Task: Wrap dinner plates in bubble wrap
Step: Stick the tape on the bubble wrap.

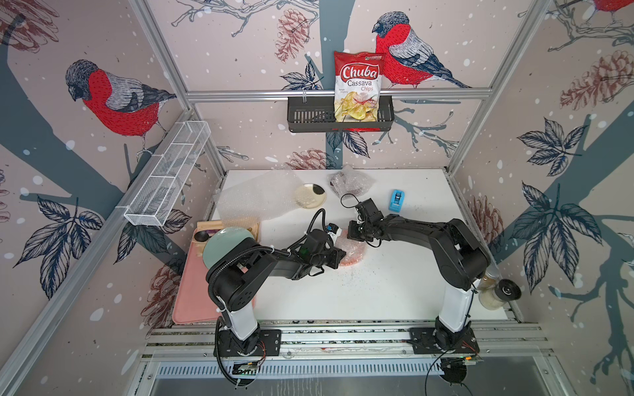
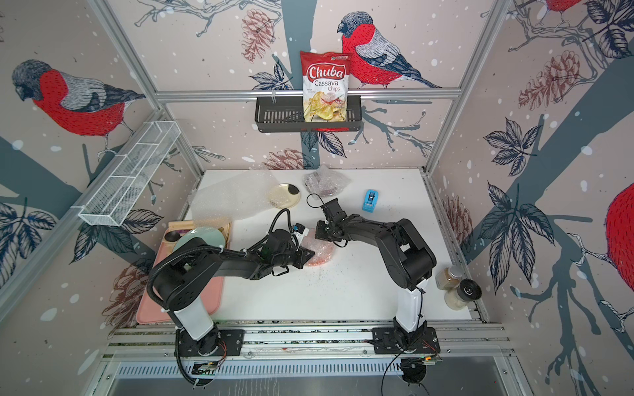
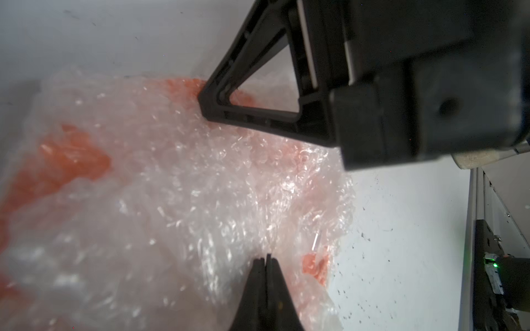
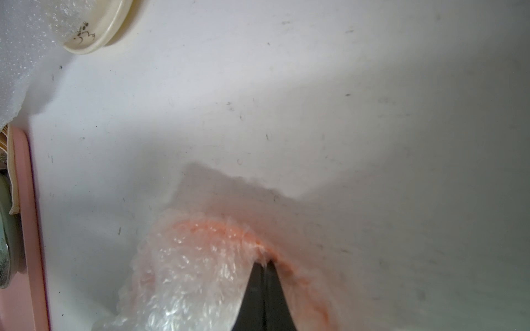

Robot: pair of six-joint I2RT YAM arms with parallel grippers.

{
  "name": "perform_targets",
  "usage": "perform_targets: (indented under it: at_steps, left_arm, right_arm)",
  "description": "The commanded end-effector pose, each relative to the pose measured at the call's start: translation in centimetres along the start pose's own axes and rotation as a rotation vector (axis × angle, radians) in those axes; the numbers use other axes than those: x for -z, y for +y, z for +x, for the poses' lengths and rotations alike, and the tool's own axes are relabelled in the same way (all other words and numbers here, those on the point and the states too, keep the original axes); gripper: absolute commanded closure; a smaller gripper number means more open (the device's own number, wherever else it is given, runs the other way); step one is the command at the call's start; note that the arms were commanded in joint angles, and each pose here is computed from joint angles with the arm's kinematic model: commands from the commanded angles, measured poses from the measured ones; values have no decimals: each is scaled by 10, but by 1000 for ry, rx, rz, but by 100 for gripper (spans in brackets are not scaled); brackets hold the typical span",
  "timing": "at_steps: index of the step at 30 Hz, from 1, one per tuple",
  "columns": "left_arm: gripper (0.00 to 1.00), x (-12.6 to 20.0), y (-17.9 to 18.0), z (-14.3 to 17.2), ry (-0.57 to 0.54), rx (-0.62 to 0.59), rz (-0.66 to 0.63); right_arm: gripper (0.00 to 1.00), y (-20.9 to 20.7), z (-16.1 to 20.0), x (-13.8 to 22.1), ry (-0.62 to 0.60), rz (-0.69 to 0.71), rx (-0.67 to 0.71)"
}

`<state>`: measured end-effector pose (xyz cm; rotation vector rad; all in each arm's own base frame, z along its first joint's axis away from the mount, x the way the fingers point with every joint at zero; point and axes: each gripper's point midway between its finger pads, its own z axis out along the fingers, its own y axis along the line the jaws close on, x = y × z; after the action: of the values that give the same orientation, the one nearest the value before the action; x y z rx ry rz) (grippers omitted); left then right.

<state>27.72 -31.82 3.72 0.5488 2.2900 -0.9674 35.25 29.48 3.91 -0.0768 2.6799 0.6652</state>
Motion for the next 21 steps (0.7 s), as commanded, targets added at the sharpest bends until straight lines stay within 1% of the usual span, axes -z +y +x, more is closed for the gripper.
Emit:
perform_targets:
  at_steps: [1,4,9,12,13,17,18,21]
  left_arm:
    - [94,0,11,15,36,7,-45]
    - [94,0,11,19,49,8,-38]
    - [93,0,10,18,45,5,-37]
    - [94,0,8,15,42,0,-30]
    - [94,0,8,15,41,0,-28]
    - [94,-1,8,16,45,0,-26]
    - [94,-1,8,15,43,-1,-27]
    - [95,0,8,17,44,1,-29]
  right_arm:
    - [88,4,-7,8,-31,-4,4]
    - [77,9,-13,13,-45,-18,25]
    - [62,14,-20,19,-72,-21,67]
    - [49,24,-30,25,-103,-40,138]
    - [47,27,-34,25,-106,-46,166]
    - [46,22,-33,17,-73,-6,189]
    - [48,22,-30,16,-61,-9,191]
    - [61,28,-24,24,-62,-54,182]
